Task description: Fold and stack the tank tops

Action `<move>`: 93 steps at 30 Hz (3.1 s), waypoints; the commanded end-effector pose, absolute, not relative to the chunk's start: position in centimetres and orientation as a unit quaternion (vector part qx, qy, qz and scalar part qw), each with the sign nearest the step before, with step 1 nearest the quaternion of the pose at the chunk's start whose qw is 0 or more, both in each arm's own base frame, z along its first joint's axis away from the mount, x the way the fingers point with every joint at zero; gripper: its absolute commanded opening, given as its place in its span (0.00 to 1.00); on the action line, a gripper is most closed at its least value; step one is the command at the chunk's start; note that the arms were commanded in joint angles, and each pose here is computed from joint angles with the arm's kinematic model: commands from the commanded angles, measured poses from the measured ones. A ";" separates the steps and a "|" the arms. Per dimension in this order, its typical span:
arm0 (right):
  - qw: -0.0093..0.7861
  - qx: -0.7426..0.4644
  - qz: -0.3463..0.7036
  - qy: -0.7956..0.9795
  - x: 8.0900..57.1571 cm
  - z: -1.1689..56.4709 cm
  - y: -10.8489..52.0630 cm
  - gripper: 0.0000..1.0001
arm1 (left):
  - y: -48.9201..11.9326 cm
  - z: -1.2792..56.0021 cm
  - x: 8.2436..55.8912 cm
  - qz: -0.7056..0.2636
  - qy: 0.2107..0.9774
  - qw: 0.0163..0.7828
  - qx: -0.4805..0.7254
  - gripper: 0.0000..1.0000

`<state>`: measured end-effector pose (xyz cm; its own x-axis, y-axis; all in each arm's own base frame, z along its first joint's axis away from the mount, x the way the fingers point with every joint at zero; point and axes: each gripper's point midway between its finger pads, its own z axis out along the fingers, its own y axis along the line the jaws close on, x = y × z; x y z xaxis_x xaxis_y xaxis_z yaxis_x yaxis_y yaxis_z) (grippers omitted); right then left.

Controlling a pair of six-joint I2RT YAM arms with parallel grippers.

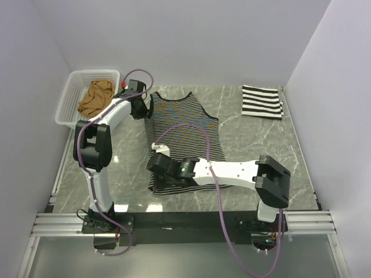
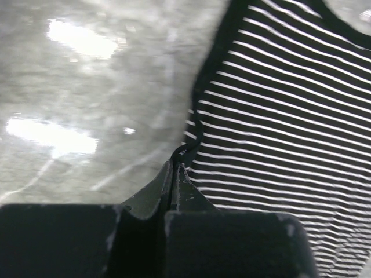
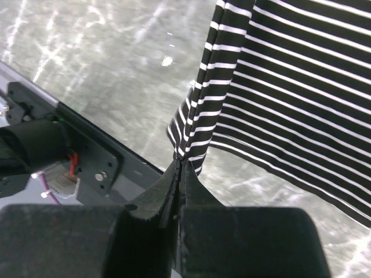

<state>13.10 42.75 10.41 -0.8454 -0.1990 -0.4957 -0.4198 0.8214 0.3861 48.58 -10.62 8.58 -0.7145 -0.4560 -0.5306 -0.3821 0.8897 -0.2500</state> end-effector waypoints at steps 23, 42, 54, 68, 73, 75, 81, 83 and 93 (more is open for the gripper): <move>0.229 -0.067 0.238 0.941 13.9 6.7 33.7 0.00 | -22.6 9.1 51.5 -0.128 0.921 0.326 -0.170 0.01; 0.224 -0.039 0.225 0.948 13.6 4.0 31.7 0.00 | -25.0 7.6 51.4 -0.155 0.921 0.325 -0.148 0.01; 0.231 -0.028 0.218 0.948 13.5 3.7 30.5 0.00 | -25.4 6.0 50.7 -0.153 0.926 0.316 -0.136 0.05; 0.246 -0.015 0.200 0.948 13.9 3.2 29.4 0.12 | -25.3 8.0 50.3 -0.155 0.917 0.345 -0.127 0.27; 0.286 -0.007 0.204 0.936 14.6 6.3 28.6 0.41 | -24.0 11.3 51.0 -0.167 0.897 0.384 -0.139 0.39; 0.309 -0.005 0.201 0.930 15.1 8.0 28.3 0.41 | -23.2 13.1 51.2 -0.169 0.889 0.399 -0.149 0.41; 0.335 -0.053 0.220 0.914 16.0 11.1 31.3 0.40 | -20.5 12.8 50.9 -0.130 0.888 0.391 -0.204 0.33; 0.334 -0.075 0.210 0.916 16.2 11.0 32.3 0.40 | -20.5 11.4 50.9 -0.127 0.894 0.376 -0.207 0.29; 0.290 -0.159 0.163 0.929 16.5 4.3 36.1 0.37 | -17.8 4.8 51.8 -0.075 0.916 0.332 -0.214 0.14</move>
